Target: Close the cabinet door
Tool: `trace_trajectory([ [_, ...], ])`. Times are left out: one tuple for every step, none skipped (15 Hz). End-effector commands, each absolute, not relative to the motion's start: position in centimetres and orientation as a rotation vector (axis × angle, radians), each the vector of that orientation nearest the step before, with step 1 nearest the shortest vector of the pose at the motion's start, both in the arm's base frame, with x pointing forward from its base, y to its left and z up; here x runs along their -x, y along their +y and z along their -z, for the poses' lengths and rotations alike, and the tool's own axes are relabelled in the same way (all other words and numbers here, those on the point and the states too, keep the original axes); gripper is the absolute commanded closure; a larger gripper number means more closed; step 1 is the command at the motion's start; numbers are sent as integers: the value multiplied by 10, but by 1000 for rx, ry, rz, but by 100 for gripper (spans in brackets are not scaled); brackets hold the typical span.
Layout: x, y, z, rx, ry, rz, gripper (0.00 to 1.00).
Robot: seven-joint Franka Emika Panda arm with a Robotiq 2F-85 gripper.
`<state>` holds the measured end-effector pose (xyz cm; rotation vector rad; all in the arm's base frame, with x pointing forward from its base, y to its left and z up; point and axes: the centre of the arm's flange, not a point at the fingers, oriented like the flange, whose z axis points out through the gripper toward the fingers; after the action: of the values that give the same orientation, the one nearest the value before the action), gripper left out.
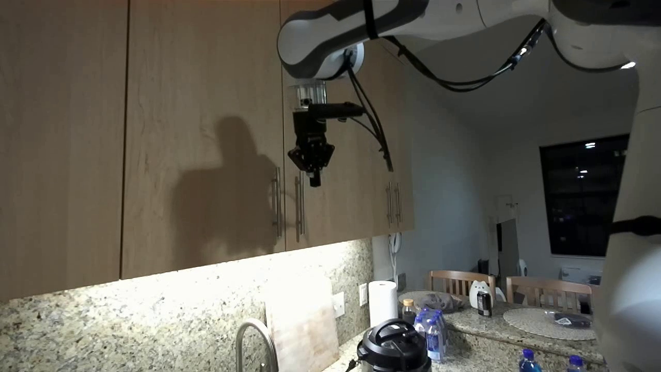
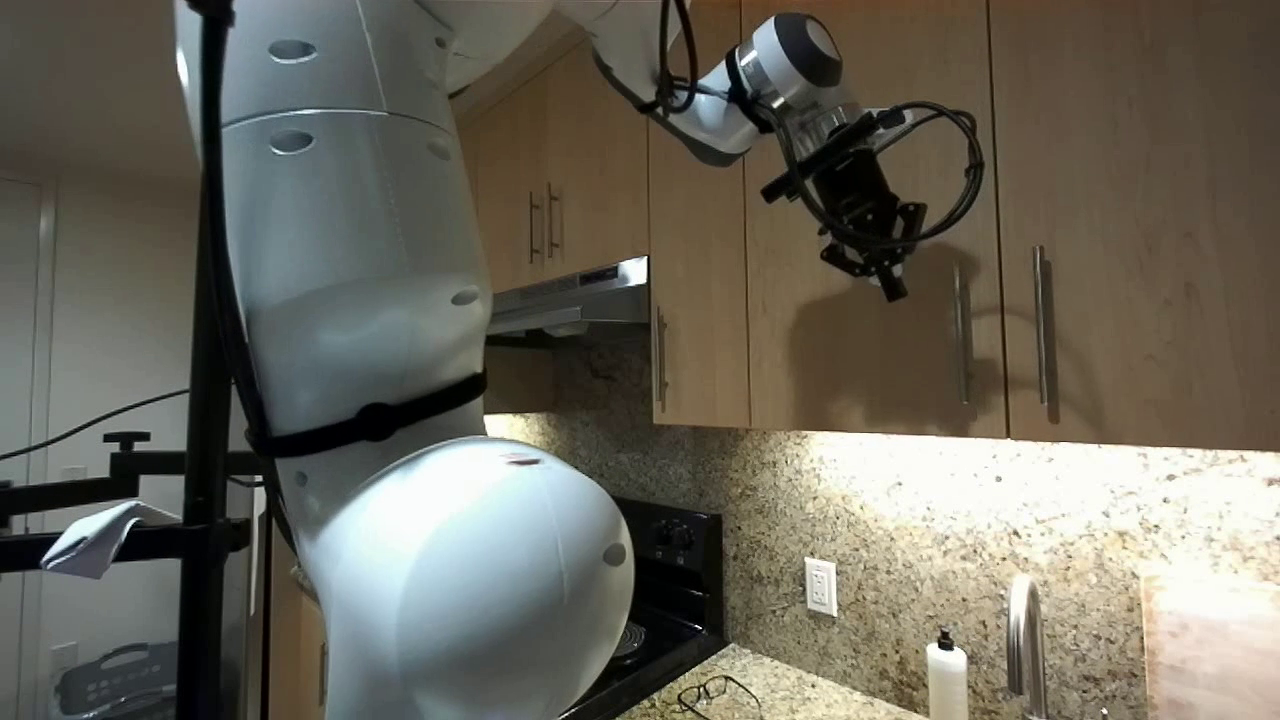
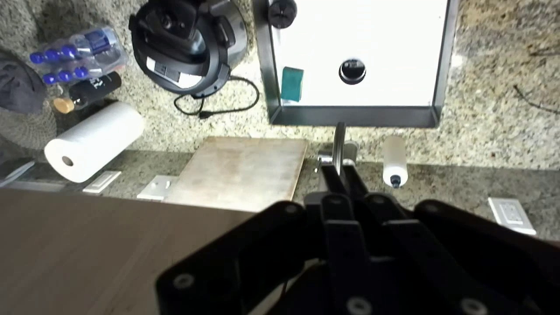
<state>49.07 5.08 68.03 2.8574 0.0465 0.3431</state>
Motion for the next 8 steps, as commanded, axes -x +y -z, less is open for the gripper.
trace_trajectory([
  [-458,45,-643,-2891,139,-163,93],
  [-452,46,-632,-2893,149,-123,93],
  [-447,46,-623,-2895,156,-91,93],
  [-443,45,-614,-2896,158,-65,93],
  [-438,45,-606,-2898,161,-42,93],
  [-433,45,-599,-2901,169,-21,93],
  [-428,45,-593,-2900,170,0,93],
  [-422,44,-587,-2901,176,22,93],
])
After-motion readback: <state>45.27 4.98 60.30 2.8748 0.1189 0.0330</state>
